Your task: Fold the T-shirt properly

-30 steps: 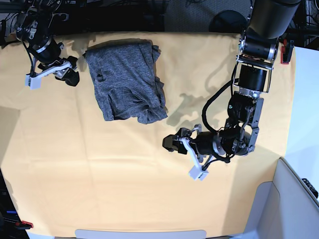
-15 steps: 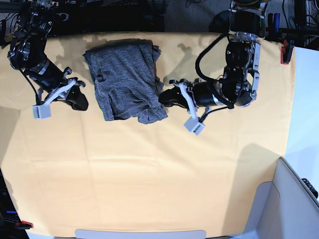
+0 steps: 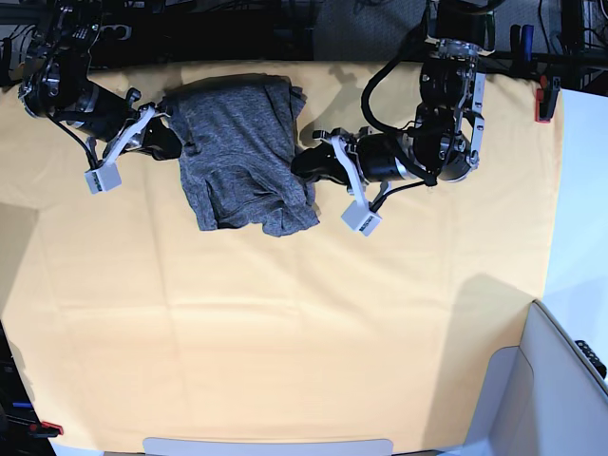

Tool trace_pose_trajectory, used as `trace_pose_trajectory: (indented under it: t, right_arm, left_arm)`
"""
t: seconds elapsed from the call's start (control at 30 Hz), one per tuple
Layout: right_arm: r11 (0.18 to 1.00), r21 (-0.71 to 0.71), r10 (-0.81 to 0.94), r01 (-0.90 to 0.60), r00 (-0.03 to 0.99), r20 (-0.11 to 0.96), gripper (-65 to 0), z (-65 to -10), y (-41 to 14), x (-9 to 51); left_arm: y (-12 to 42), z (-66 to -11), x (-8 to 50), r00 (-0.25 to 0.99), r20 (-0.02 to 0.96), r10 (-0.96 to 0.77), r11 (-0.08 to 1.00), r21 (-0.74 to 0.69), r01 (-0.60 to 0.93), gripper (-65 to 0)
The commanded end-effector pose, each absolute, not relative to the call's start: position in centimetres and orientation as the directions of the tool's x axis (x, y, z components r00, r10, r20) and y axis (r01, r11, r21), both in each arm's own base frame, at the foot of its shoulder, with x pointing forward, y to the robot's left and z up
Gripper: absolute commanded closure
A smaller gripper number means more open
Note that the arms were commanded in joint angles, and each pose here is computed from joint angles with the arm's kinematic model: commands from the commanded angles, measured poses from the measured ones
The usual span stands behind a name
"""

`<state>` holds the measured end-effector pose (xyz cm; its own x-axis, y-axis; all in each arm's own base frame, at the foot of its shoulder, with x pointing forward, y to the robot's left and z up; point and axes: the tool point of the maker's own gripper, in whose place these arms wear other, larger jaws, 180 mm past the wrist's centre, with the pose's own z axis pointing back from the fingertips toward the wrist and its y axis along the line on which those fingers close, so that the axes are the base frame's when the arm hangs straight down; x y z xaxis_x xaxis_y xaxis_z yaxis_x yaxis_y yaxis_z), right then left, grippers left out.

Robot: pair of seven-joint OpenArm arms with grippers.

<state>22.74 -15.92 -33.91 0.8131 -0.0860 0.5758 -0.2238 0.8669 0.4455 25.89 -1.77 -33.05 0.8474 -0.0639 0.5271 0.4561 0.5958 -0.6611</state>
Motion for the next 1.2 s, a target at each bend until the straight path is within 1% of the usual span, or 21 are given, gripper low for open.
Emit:
trace_pose_trajectory:
  t: [0.0,0.07,0.17,0.23,0.3,0.37,0.4,0.5,0.53,0.63,0.7,0.8,0.9,1.0,1.07,1.13,1.17]
  right_arm:
    - [0.877,0.422,-0.083,-0.23,0.793,0.604,0.0,-33.3,-16.5,23.7]
    - [0.908,0.38,-0.089,-0.178,0.804,0.588,0.0,-34.2,-17.7,24.3]
    - [0.942,0.335,-0.166,-0.038,0.813,0.558,0.0,-34.7,-19.8,25.1]
    - [0.945,0.323,-0.241,0.057,0.788,0.566,0.0,-33.7,-20.8,26.1]
    - [0.943,0.31,-0.296,0.123,0.737,0.608,0.0,-31.9,-22.0,26.8]
    - [0.944,0.289,-0.318,0.158,0.669,0.672,0.0,-29.9,-23.4,27.2]
    - [0.945,0.279,-0.319,0.169,0.658,0.682,0.0,-29.5,-24.1,26.8]
    - [0.924,0.3,-0.382,0.238,0.634,0.672,0.0,-29.5,-26.2,24.9]
    - [0.915,0.312,-0.403,0.258,0.637,0.657,0.0,-29.8,-26.6,24.0]
    - [0.891,0.326,-0.454,0.317,0.644,0.616,0.0,-30.7,-28.0,21.1]
    - [0.881,0.293,-0.473,0.372,0.656,0.588,0.0,-31.4,-29.5,18.6]
    - [0.874,0.205,-0.477,0.441,0.696,0.536,0.0,-32.8,-31.4,14.6]
    - [0.864,0.11,-0.483,0.491,0.748,0.456,0.0,-34.4,-32.2,10.3]
    - [0.841,-0.012,-0.495,0.541,0.777,0.388,0.0,-36.0,-32.9,6.0]
    - [0.807,-0.094,-0.528,0.584,0.783,0.329,0.0,-37.7,-33.1,3.0]
    - [0.762,-0.18,-0.579,0.622,0.779,0.241,0.0,-40.1,-32.9,-0.8]
    - [0.742,-0.212,-0.606,0.636,0.772,0.194,0.0,-41.4,-32.6,-2.3]
  left_arm:
    - [-1.9,-32.1,26.2,0.833,0.551,-0.049,0.581,-0.663,0.472,-0.4]
    - [-1.9,-32.5,25.8,0.839,0.542,-0.05,0.581,-0.668,0.465,-0.4]
    - [-1.9,-32.9,25.3,0.847,0.529,-0.051,0.582,-0.674,0.455,-0.4]
    - [-1.7,-33.1,25.0,0.853,0.52,-0.048,0.585,-0.678,0.446,-0.4]
    - [-0.7,-33.6,24.7,0.855,0.515,-0.059,0.604,-0.663,0.441,-0.3]
    - [0.0,-33.2,24.6,0.841,0.538,-0.061,0.617,-0.642,0.455,0.0]
    - [0.5,-32.9,24.3,0.827,0.559,-0.057,0.627,-0.625,0.465,0.0]
    - [2.7,-31.8,23.0,0.78,0.624,-0.039,0.665,-0.567,0.486,0.0]
    - [3.5,-31.9,22.3,0.78,0.625,-0.027,0.683,-0.558,0.471,0.0]
    - [6.7,-33.2,20.6,0.796,0.603,0.055,0.751,-0.55,0.365,0.0]
    - [9.0,-34.1,19.2,0.796,0.59,0.133,0.789,-0.55,0.275,0.0]
    - [12.8,-35.1,17.1,0.785,0.575,0.231,0.837,-0.528,0.141,0.0]
    - [16.7,-36.2,14.4,0.781,0.534,0.325,0.868,-0.496,-0.022,0.0]
    - [20.7,-38.6,10.3,0.774,0.482,0.411,0.887,-0.409,-0.216,0.0]
    - [22.1,-41.0,7.8,0.8,0.426,0.423,0.892,-0.351,-0.285,0.0]
    - [22.1,-44.1,5.1,0.822,0.329,0.465,0.872,-0.332,-0.361,0.0]
    - [22.4,-46.0,3.2,0.824,0.265,0.502,0.854,-0.305,-0.422,0.0]
